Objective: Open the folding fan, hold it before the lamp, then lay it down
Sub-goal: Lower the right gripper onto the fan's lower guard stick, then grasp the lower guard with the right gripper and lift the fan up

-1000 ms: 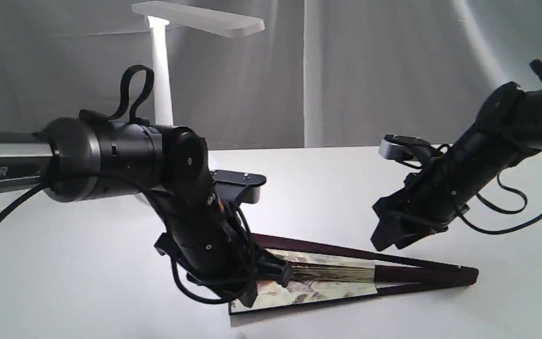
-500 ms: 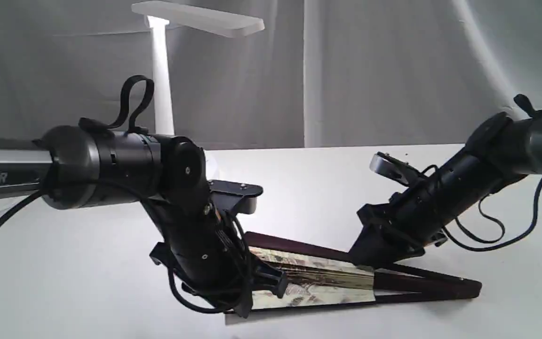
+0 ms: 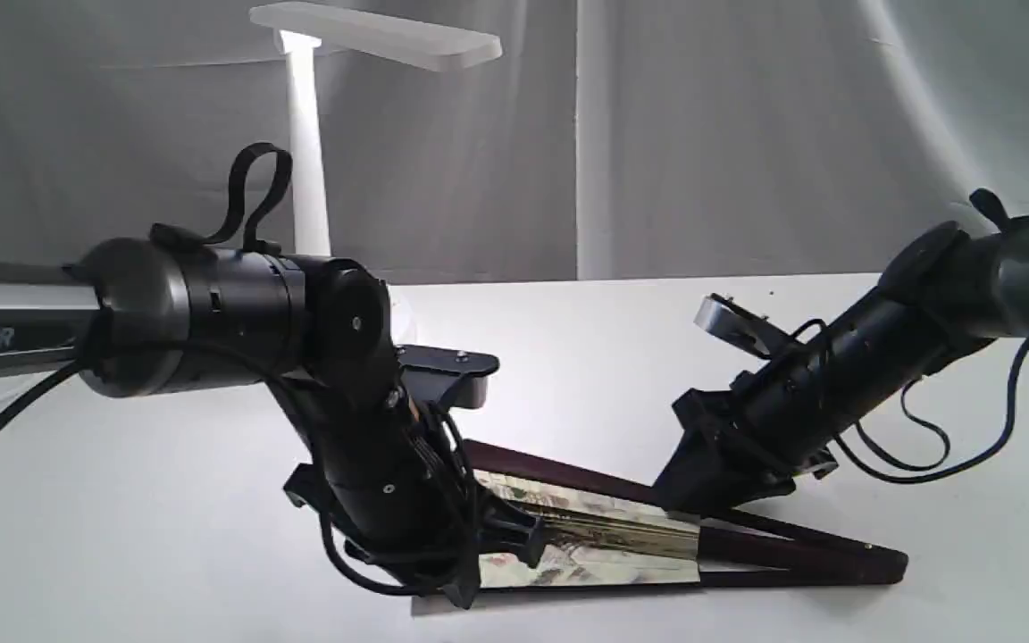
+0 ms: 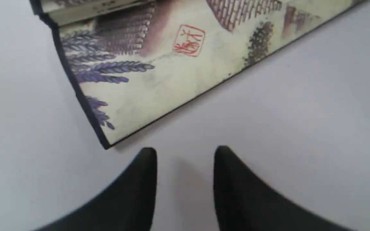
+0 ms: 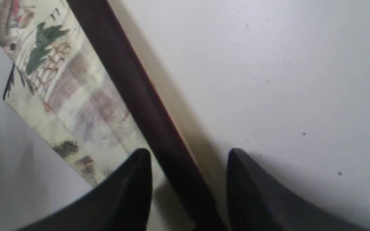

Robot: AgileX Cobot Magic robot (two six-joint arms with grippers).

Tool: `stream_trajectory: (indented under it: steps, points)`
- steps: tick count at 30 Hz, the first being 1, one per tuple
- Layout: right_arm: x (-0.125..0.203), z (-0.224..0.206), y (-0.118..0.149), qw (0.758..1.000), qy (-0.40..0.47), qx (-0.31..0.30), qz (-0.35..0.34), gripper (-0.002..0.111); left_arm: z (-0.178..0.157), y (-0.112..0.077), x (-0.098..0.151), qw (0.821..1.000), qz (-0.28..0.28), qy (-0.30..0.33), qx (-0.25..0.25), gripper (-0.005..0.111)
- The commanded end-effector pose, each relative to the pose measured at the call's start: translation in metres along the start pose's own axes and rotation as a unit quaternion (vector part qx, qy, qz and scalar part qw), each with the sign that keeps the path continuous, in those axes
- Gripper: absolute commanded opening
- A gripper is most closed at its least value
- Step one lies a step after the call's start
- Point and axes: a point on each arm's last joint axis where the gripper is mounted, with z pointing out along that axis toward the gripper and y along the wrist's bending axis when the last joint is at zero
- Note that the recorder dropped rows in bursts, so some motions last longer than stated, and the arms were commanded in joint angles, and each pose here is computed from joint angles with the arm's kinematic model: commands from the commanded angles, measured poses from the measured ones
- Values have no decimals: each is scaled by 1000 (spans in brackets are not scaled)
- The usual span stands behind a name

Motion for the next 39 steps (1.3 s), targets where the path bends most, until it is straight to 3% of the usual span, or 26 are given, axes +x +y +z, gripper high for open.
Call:
stream_trajectory:
  steps: [1,11,19,30,39]
  points:
    - [2,7,-5,1000,12,-2,-1,38,-4,0,1,1000,-8,-2,4,30]
    - [6,18,-11,999,27,-21,15,34,-4,0,1,1000,-8,-1,4,30]
    - [6,18,-11,999,27,-21,13,0,-4,0,1,1000,2,-1,-1,30]
    - [2,7,0,998,4,-64,-11,0,-5,0,-1,1000,2,-15,-1,30]
    - [-6,-22,-1,990,-69,-125,24,0,-42,-7,-10,995,6,-104,8,30]
